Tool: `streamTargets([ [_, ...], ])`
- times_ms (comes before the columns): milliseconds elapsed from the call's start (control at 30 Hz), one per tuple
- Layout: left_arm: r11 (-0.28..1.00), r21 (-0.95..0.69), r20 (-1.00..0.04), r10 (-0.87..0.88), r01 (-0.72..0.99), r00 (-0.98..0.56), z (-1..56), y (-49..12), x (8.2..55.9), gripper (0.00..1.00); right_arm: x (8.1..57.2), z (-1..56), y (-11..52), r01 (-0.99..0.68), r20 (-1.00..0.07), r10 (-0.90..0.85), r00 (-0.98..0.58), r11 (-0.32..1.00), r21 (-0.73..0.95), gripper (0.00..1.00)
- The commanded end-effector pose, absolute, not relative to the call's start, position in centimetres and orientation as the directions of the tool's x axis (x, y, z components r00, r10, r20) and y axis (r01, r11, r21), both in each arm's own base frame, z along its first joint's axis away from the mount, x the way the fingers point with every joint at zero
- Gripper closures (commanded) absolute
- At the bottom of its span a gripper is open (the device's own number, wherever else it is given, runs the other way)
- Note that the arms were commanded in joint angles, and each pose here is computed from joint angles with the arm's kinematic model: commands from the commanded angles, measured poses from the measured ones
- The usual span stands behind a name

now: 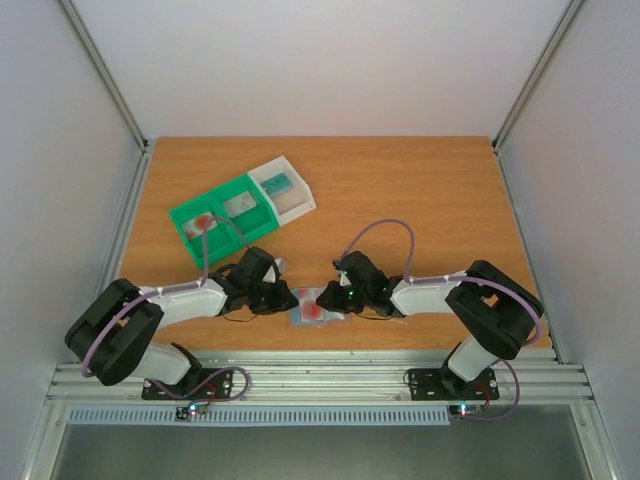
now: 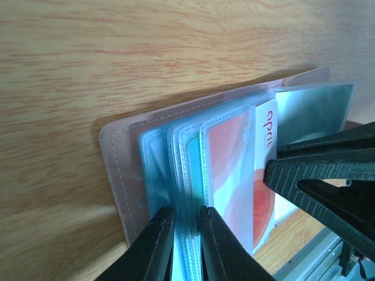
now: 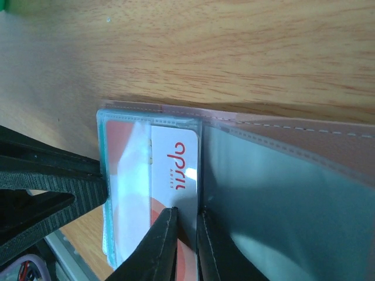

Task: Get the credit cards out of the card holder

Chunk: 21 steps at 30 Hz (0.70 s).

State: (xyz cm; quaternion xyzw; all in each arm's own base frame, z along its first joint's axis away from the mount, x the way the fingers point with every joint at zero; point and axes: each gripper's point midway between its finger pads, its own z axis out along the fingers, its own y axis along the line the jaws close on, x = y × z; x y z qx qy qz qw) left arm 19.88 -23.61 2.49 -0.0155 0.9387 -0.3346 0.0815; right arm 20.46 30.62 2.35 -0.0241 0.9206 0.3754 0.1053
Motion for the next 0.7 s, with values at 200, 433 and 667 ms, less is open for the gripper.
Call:
streamTargets([
  [200,0.806,-0.591,-0.149,-0.073,0.029,-0.986,1.1,-23.0,20.1,0.85,20.9,1.7,28.6,-0.090,-0.205,0.070,-0.976,0.730,0.677,0.98],
  [433,0.812,-0.583,-0.152,-0.074,0.029,-0.986,1.1,-23.0,20.2,0.85,21.0,2.1,28.2,-0.091,-0.214,0.076,-0.974,0.734,0.674,0.97],
  [667,0.812,-0.582,-0.147,-0.075,0.025,-0.986,0.9,-23.0,20.3,0.85,21.2,1.5,27.5,-0.064,-0.189,0.096,-0.977,0.717,0.694,0.94],
])
